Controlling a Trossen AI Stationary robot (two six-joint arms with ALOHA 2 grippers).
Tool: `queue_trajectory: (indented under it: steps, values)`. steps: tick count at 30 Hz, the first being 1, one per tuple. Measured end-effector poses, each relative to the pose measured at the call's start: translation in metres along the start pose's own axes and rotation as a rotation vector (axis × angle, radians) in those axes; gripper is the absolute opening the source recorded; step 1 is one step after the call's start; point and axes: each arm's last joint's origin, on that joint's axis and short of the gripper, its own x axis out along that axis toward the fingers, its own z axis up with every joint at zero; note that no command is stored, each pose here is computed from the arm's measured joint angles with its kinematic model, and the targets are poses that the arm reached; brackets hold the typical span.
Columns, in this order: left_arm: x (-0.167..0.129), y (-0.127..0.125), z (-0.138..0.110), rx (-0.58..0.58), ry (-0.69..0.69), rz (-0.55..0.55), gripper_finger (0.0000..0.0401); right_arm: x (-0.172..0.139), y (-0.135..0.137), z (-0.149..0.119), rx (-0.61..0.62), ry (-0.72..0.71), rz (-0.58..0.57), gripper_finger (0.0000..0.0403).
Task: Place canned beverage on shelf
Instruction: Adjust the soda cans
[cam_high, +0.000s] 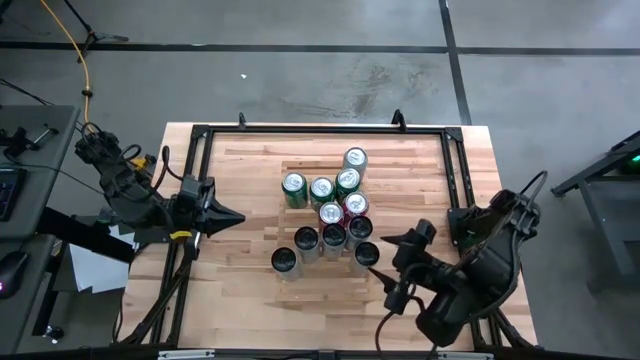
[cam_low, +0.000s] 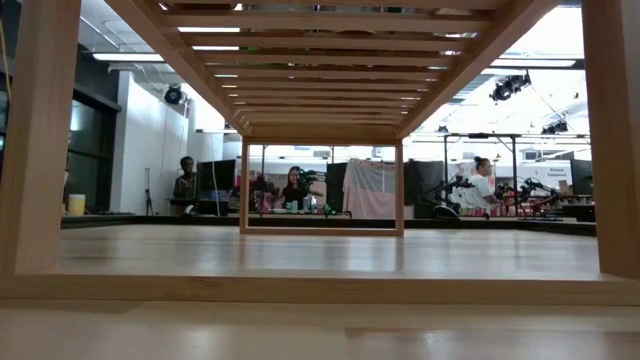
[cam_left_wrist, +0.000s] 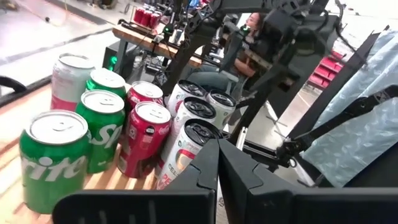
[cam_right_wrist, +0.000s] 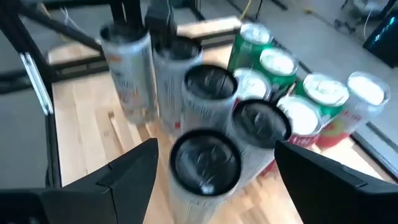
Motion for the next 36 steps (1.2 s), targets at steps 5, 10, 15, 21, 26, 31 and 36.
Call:
queue_trajectory:
  steps: [5,10,15,21,26,31,36]
  values:
    - [-0.004,0.001,0.008,0.008,-0.066,0.015,0.0017,-0.011,-0.006,0.009,0.012,-0.070,0.000,0.0307]
    - [-0.006,-0.004,0.019,0.033,-0.158,-0.031,0.0085,-0.014,-0.008,0.012,0.009,-0.077,0.008,0.0307]
    - [-0.005,-0.007,0.024,0.081,-0.203,-0.043,0.0188,-0.014,-0.008,0.012,0.011,-0.077,0.007,0.0307]
    - [-0.001,-0.008,0.023,0.055,-0.210,-0.025,0.0297,-0.014,-0.008,0.013,0.057,-0.091,0.001,0.0307]
    - [0.003,-0.014,0.024,-0.013,-0.211,-0.113,0.0345,-0.014,-0.008,0.013,0.081,-0.102,-0.006,0.0307]
    - [0.016,-0.035,0.017,0.020,-0.118,-0.161,0.0353,-0.014,-0.009,0.014,0.097,-0.124,-0.018,0.0307]
    - [0.033,-0.065,0.009,0.232,0.085,-0.073,0.0353,-0.014,-0.009,0.014,0.101,-0.129,-0.021,0.0307]
